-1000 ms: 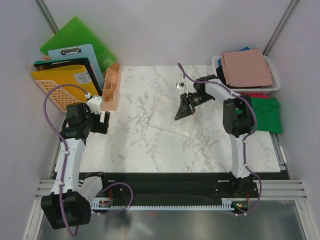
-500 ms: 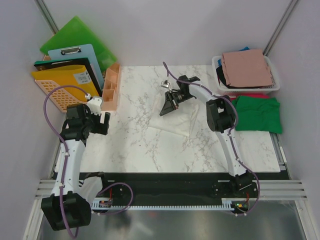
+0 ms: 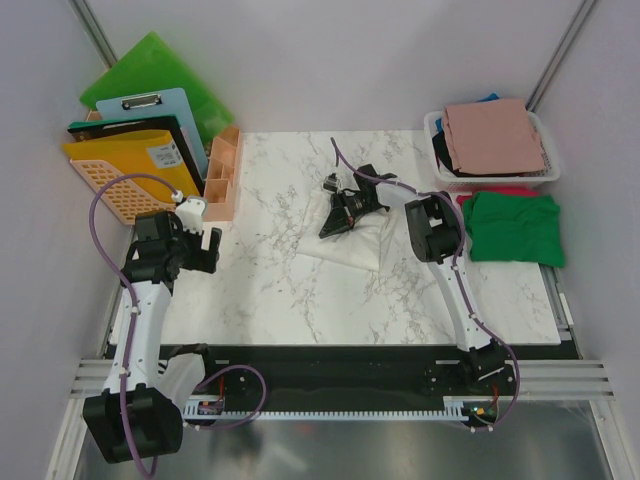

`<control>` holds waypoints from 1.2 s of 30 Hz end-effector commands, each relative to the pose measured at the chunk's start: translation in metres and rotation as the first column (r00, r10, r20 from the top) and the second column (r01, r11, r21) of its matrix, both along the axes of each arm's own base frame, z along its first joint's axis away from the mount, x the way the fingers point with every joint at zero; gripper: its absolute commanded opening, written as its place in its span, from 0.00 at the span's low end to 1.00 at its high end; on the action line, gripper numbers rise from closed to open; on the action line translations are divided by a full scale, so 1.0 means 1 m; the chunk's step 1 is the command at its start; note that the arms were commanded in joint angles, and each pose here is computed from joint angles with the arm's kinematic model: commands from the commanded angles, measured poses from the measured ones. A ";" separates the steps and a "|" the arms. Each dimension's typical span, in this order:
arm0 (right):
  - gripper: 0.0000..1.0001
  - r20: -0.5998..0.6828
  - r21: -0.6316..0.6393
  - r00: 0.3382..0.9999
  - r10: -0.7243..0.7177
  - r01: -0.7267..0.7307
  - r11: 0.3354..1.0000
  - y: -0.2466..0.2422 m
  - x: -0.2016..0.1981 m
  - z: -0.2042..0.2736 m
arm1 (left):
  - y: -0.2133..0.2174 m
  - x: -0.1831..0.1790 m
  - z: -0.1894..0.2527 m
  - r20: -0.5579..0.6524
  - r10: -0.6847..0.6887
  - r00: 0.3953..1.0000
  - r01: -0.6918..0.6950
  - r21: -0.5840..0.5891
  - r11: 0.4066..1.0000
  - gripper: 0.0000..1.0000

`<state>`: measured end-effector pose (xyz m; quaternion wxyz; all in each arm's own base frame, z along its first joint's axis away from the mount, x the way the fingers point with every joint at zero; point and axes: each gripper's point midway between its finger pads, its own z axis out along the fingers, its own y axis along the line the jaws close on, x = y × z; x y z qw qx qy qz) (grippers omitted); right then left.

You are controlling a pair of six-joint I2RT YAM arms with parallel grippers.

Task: Fold and stack the t-shirts
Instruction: Fold the tshirt

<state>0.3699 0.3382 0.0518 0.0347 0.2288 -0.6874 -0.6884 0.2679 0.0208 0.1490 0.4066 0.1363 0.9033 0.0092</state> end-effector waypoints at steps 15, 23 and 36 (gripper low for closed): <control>0.00 0.206 0.089 0.979 0.008 -0.027 0.996 0.002 -0.011 0.071 | -0.002 -0.001 -0.002 0.008 -0.026 1.000 0.026 0.001 1.000 0.99; 0.00 0.219 0.096 0.975 0.025 -0.047 0.994 0.018 -0.006 0.089 | -0.003 -0.001 0.001 0.020 -0.032 0.999 0.032 0.001 0.999 0.99; 0.00 0.187 0.066 0.982 0.025 -0.038 0.997 0.041 0.020 0.031 | -0.001 -0.009 0.002 0.019 -0.024 1.000 0.024 0.019 1.000 0.99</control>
